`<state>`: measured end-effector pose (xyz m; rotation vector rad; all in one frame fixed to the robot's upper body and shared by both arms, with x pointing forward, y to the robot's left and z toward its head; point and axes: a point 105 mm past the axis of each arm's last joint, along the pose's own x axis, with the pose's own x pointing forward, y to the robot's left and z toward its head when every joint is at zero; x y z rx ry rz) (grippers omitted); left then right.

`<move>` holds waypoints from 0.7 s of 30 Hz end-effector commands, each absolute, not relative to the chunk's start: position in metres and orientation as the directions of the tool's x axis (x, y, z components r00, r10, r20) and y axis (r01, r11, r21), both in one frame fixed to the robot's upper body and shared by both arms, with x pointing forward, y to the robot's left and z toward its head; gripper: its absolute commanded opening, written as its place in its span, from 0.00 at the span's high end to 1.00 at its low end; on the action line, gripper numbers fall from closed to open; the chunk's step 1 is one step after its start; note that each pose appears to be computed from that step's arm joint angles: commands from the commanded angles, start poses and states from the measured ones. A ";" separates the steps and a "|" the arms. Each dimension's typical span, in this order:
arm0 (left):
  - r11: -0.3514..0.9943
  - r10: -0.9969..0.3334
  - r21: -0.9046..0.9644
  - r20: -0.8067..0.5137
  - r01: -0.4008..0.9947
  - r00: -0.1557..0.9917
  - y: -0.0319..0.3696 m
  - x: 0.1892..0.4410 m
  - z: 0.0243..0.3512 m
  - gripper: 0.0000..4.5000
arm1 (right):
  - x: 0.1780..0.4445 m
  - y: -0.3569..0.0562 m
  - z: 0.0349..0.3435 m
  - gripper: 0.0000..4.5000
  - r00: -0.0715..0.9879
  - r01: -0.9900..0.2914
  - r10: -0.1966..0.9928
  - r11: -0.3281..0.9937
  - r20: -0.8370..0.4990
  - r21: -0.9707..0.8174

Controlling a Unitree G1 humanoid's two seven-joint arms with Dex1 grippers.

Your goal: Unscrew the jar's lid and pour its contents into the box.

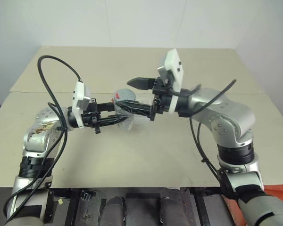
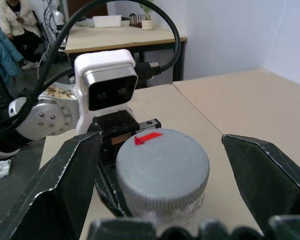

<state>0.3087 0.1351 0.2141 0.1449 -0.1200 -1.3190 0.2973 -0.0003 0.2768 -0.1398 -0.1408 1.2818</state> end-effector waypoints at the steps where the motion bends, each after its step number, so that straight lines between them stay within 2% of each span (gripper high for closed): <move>1: 0.234 -0.972 0.227 0.027 0.945 0.235 0.135 0.304 0.226 0.58 | 0.296 0.003 0.285 0.01 0.278 -0.934 0.960 0.280 0.041 -0.223; 7: 0.235 -0.972 0.227 0.026 0.945 0.235 0.135 0.303 0.226 0.58 | 0.295 0.005 0.284 0.01 0.264 -0.941 0.964 0.266 0.037 -0.210; 10: 0.235 -0.971 0.226 0.025 0.945 0.236 0.135 0.303 0.226 0.58 | 0.295 0.006 0.284 0.13 0.265 -0.942 0.963 0.267 0.042 -0.203; 13: 0.236 -0.971 0.226 0.025 0.945 0.236 0.134 0.303 0.226 0.58 | 0.295 0.005 0.285 0.36 0.262 -0.943 0.964 0.265 0.044 -0.200; 14: 0.236 -0.971 0.226 0.025 0.945 0.237 0.134 0.303 0.226 0.58 | 0.295 0.005 0.284 0.39 0.260 -0.944 0.965 0.263 0.042 -0.199; 21: 0.234 -0.972 0.219 0.021 0.947 0.235 0.133 0.304 0.224 0.58 | 0.296 0.003 0.285 0.39 0.258 -0.946 0.965 0.262 0.046 -0.193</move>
